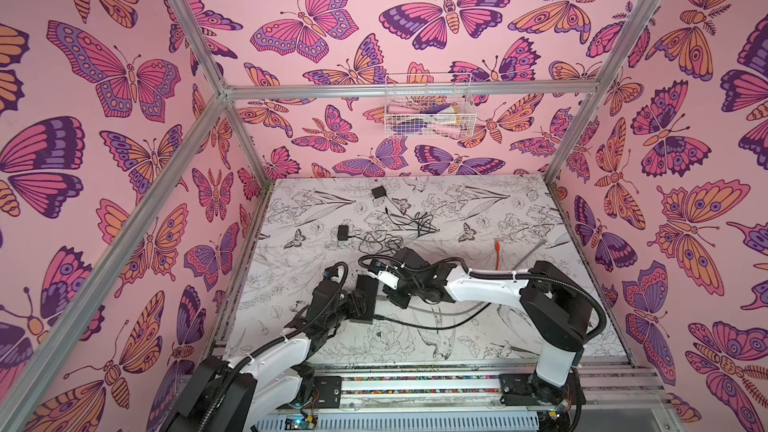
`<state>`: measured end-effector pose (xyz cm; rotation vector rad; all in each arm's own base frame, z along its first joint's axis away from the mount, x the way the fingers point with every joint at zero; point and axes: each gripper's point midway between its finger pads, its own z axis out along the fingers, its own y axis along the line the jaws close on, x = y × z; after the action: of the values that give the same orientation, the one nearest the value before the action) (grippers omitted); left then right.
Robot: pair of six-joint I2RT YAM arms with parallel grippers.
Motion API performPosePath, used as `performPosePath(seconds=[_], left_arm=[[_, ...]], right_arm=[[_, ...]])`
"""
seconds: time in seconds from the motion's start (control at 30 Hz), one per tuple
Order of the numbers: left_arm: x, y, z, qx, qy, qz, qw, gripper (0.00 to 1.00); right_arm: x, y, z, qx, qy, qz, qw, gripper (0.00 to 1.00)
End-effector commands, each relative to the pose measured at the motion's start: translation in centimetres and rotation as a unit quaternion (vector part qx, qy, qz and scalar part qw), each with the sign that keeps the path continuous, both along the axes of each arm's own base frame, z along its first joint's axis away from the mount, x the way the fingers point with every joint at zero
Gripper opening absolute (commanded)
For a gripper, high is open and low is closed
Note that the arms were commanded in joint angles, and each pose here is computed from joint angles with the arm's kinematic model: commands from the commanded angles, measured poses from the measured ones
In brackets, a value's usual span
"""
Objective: Insert the plug into the switch port
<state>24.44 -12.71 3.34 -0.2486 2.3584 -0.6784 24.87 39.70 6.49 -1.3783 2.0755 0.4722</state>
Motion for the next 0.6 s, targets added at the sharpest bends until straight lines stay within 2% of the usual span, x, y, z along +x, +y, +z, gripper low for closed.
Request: performPosePath(seconds=[0.0,0.13,0.27,0.43,0.57], left_arm=[[-0.8,0.9,-0.5,0.020,0.035,0.006,0.999,0.68],[-0.1,1.4,1.4,0.020,0.012,0.014,1.000,0.69],[0.1,0.5,4.3,0.031,-0.014,-0.016,0.999,0.70],[-0.3,-4.1,7.6,0.050,-0.040,-0.087,0.994,0.71],[-1.7,-8.2,7.5,0.024,-0.016,-0.136,0.990,0.71]], right_arm=[[0.4,-1.2,0.0,-0.010,-0.015,-0.010,1.000,0.15],[0.7,-2.7,0.4,-0.024,-0.026,-0.039,0.999,0.15],[2.5,-5.2,1.5,-0.038,-0.053,-0.115,0.991,0.17],[4.0,-7.8,4.3,-0.011,-0.065,-0.186,0.980,0.22],[4.6,-9.3,7.0,0.015,-0.073,-0.219,0.973,0.26]])
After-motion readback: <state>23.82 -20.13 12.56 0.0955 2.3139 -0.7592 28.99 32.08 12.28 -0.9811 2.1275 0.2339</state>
